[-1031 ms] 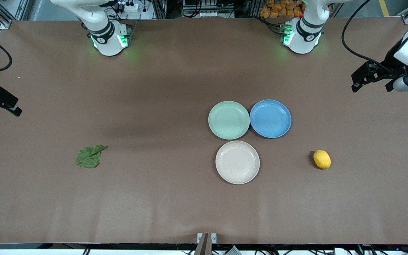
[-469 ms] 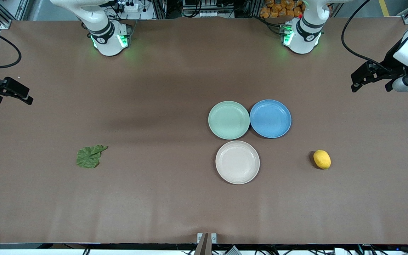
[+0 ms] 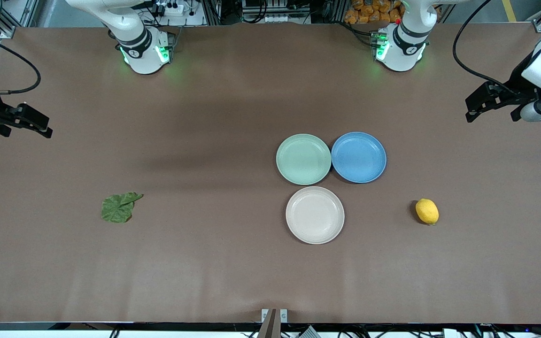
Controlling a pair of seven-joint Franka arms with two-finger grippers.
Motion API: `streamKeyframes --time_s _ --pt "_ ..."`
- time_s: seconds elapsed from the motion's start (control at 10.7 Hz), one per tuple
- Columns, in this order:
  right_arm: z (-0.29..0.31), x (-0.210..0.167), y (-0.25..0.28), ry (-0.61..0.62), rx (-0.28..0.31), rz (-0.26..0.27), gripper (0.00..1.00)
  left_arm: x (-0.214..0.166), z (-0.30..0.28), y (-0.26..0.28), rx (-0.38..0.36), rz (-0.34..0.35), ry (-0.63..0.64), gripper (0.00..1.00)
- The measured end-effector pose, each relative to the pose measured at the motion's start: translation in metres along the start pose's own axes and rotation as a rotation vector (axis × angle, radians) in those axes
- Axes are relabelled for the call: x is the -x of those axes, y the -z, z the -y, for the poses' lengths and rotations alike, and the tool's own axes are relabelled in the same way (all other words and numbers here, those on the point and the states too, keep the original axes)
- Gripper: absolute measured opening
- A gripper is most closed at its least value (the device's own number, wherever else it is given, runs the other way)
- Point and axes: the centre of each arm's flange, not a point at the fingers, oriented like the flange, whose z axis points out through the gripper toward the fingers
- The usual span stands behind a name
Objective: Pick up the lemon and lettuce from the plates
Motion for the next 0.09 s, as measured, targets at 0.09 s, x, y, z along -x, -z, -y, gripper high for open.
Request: streamKeyframes --time_s 0.09 --pt "0.0018 0.0000 0.0000 0.003 0.001 0.000 1.00 0.0000 0.0000 -0.0001 0.000 0.000 0.000 1.00"
